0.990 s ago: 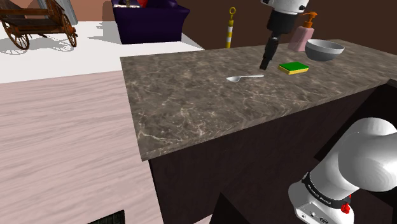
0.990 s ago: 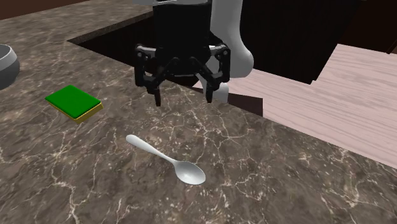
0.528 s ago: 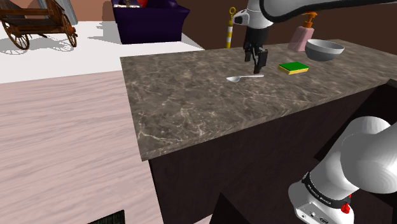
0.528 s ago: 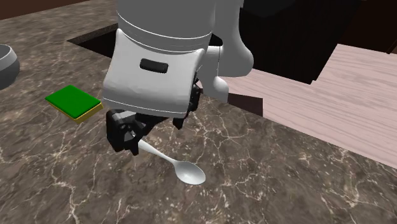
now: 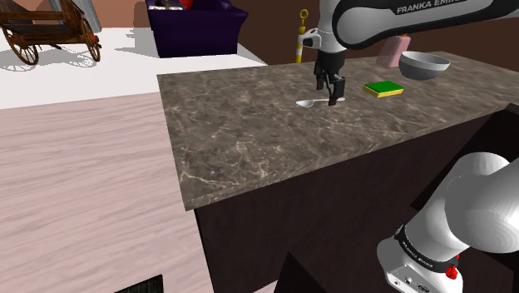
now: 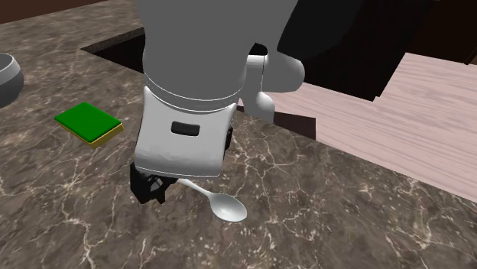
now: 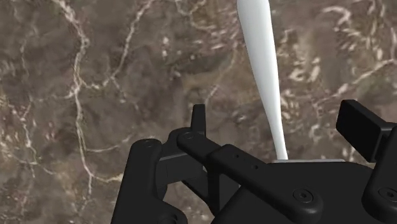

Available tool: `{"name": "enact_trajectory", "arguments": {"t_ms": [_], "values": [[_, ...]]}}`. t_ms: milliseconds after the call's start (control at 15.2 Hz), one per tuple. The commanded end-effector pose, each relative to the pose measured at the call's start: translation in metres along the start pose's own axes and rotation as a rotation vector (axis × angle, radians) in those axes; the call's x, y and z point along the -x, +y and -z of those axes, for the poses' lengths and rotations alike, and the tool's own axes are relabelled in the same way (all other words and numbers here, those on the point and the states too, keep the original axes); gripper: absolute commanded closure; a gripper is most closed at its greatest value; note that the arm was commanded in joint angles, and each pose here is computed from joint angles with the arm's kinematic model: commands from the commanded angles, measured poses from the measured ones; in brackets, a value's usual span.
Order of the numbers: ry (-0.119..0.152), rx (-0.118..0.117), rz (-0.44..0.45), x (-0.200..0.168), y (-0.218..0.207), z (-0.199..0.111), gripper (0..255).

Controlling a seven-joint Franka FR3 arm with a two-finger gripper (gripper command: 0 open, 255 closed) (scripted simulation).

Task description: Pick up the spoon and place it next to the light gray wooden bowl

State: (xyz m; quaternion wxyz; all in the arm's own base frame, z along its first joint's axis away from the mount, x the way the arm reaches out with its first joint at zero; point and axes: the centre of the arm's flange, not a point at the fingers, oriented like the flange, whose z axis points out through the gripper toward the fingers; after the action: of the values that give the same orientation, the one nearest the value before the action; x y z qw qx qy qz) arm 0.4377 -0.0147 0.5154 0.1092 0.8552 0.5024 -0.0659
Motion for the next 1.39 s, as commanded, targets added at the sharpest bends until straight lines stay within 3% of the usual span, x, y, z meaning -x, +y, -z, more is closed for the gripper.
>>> {"name": "enact_trajectory", "arguments": {"t_ms": [0, 330, 396, 990, 1320], "values": [[0.0, 0.0, 0.0, 0.0, 0.0, -0.002, 0], [0.0, 0.0, 0.0, 0.0, 0.0, -0.002, 0], [0.0, 0.0, 0.0, 0.0, 0.0, -0.002, 255], [0.0, 0.0, 0.0, 0.0, 0.0, -0.002, 255], [0.0, 0.0, 0.0, 0.006, 0.003, 0.024, 255]]}}
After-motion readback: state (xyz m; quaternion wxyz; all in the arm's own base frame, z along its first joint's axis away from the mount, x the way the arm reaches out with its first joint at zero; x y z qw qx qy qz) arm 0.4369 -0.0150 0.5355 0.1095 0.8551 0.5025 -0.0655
